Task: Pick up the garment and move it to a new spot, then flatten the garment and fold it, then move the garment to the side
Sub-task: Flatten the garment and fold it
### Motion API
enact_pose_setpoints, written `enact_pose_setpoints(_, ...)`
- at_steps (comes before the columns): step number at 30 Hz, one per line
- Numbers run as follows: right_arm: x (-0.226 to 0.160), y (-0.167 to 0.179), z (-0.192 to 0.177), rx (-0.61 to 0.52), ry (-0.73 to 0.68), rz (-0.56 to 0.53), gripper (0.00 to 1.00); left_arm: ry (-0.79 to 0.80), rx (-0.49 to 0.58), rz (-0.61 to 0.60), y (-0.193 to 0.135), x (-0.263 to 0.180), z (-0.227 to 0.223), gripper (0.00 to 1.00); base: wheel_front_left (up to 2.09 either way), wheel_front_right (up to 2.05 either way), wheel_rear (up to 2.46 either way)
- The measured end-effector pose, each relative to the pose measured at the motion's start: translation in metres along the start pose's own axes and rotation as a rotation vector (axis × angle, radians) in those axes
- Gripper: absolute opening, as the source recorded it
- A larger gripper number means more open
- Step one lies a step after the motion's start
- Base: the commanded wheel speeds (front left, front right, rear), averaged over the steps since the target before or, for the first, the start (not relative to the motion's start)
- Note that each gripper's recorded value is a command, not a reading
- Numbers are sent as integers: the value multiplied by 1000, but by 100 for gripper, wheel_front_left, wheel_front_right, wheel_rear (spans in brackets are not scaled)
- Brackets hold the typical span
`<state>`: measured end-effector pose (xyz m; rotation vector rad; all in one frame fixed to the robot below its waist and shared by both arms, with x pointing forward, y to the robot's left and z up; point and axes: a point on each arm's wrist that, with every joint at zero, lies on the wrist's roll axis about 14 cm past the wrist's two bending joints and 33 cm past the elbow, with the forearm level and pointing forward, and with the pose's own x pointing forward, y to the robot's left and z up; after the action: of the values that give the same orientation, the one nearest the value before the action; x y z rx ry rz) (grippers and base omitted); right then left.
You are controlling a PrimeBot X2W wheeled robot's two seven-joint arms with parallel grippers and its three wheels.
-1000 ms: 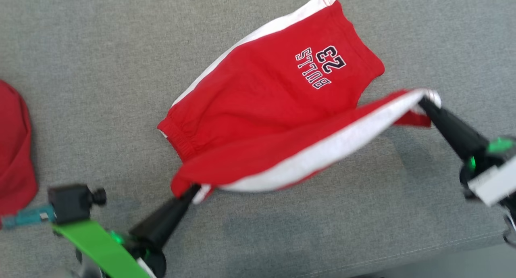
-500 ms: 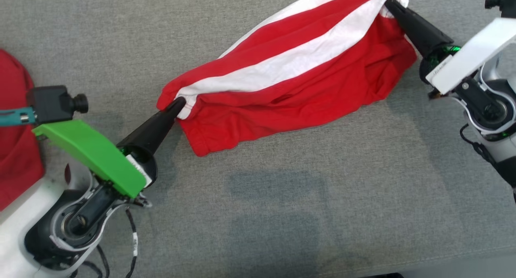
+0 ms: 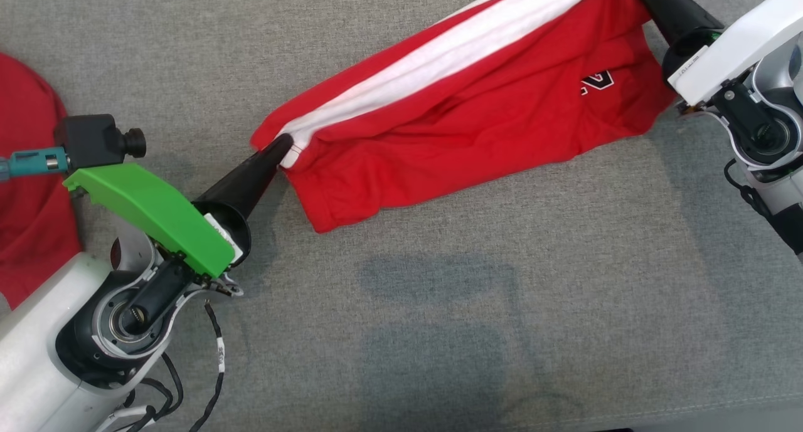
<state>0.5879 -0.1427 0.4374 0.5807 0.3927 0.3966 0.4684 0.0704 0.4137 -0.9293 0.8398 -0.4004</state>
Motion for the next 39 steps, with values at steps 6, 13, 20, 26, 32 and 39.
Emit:
enact_pose_setpoints(6, 1, -3, -7, -21, 32, -19, 100, -13, 39, -11, -6, -4, -1, 100, 0, 0, 0)
enact_pose_setpoints(13, -21, -3, -10, -13, 63, -20, 100, -41, 220, 2, -10, -25, -7, 100, 0, 0, 0)
enact_pose_setpoints(20, -79, -11, -25, -35, 88, -60, 100, -270, 412, 43, -21, -63, -2, 100, 0, 0, 0)
enact_pose_setpoints(26, -110, -21, -20, -78, 48, -117, 100, -446, 508, 125, -24, -88, 9, 100, 0, 0, 0)
enact_pose_setpoints(32, -109, -7, -18, -76, 21, -101, 100, -679, 596, 200, -31, -124, 29, 100, 0, 0, 0)
enact_pose_setpoints(39, -73, 1, -8, -107, 20, -97, 100, -734, 620, 260, -17, -148, 18, 100, 0, 0, 0)
